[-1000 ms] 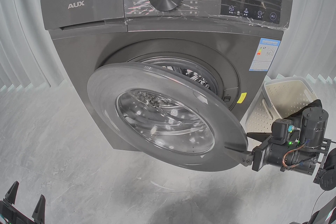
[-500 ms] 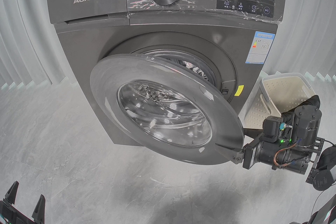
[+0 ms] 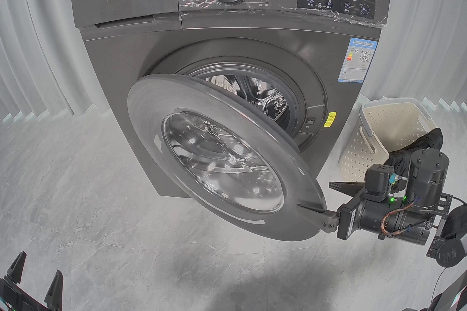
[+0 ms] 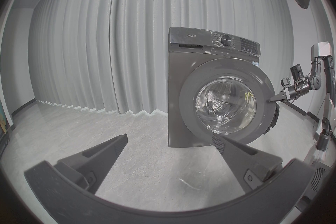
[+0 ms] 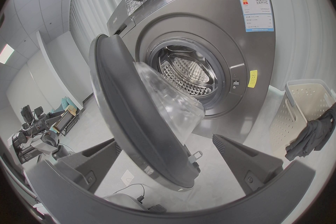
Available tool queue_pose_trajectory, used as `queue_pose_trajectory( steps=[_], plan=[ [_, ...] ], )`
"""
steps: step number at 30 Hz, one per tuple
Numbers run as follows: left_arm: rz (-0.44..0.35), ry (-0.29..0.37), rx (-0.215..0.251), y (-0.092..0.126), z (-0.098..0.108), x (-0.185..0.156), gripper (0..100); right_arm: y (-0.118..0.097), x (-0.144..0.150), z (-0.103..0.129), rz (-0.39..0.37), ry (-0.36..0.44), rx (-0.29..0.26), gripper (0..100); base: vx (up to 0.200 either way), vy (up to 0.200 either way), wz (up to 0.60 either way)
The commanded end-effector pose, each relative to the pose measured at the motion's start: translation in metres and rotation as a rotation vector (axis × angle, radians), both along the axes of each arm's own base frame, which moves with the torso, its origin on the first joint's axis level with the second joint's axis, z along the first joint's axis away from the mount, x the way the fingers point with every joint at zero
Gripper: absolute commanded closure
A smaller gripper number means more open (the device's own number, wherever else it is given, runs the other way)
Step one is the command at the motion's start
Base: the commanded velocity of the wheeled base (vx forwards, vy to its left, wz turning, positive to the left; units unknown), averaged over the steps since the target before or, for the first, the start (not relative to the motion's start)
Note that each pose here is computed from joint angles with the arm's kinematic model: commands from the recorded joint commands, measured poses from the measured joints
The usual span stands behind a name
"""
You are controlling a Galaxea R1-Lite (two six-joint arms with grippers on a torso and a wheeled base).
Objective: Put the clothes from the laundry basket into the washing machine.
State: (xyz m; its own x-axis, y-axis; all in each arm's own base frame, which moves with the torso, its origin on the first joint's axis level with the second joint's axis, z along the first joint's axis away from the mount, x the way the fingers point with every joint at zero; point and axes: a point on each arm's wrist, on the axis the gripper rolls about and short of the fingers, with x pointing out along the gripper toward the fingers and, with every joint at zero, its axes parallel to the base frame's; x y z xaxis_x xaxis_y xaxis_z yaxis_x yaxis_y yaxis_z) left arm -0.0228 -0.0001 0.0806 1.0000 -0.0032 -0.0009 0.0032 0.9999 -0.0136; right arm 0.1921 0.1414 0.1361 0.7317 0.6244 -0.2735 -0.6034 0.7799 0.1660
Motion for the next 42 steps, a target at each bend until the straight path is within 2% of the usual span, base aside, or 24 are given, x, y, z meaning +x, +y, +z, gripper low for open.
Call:
queue_pose_trajectory(
  steps=[1, 9, 15, 21, 23, 26, 29, 31, 36, 40, 42],
  plan=[
    [0.000, 0.001, 0.000, 0.000, -0.005, 0.000, 0, 0.005, 0.004, -0.008, 0.011, 0.027, -0.019, 0, 0.000, 0.000, 0.00],
    [0.000, 0.001, 0.000, 0.000, -0.005, 0.000, 0, 0.013, -0.011, -0.012, 0.070, 0.053, -0.014, 0, 0.000, 0.000, 0.00],
    [0.000, 0.001, 0.000, 0.000, -0.005, 0.000, 0, 0.003, -0.026, -0.002, 0.107, 0.030, 0.020, 0, 0.000, 0.000, 0.00],
    [0.000, 0.001, 0.001, 0.000, -0.005, 0.000, 0, -0.009, -0.036, 0.019, 0.087, -0.023, 0.111, 0, 0.000, 0.000, 0.00],
    [0.000, 0.001, 0.001, 0.000, -0.005, 0.000, 0, -0.011, -0.035, 0.024, 0.072, -0.039, 0.125, 0, 0.000, 0.000, 0.00],
    [0.000, 0.001, 0.001, 0.000, -0.005, 0.000, 0, -0.020, -0.022, 0.034, 0.011, -0.075, 0.145, 0, 0.000, 0.000, 0.00],
    [0.000, 0.001, 0.001, 0.000, -0.005, 0.000, 0, -0.024, -0.016, 0.041, 0.005, -0.096, 0.164, 0, 0.000, 0.000, 0.00],
    [0.000, 0.001, 0.001, 0.000, -0.005, 0.000, 0, -0.032, -0.006, 0.054, -0.013, -0.134, 0.191, 0, 0.000, 0.000, 0.00],
    [0.000, 0.001, 0.001, 0.000, -0.005, 0.000, 0, -0.034, 0.002, 0.053, -0.045, -0.126, 0.183, 0, 0.000, 0.000, 0.00],
    [0.000, 0.001, 0.001, 0.000, -0.005, 0.000, 0, -0.024, 0.019, 0.023, -0.086, -0.033, 0.114, 0, 0.000, 0.000, 0.00],
    [-0.001, 0.001, 0.001, 0.000, -0.005, 0.000, 0, -0.022, 0.022, 0.018, -0.100, -0.018, 0.098, 0, 0.000, 0.000, 0.00]
  ],
)
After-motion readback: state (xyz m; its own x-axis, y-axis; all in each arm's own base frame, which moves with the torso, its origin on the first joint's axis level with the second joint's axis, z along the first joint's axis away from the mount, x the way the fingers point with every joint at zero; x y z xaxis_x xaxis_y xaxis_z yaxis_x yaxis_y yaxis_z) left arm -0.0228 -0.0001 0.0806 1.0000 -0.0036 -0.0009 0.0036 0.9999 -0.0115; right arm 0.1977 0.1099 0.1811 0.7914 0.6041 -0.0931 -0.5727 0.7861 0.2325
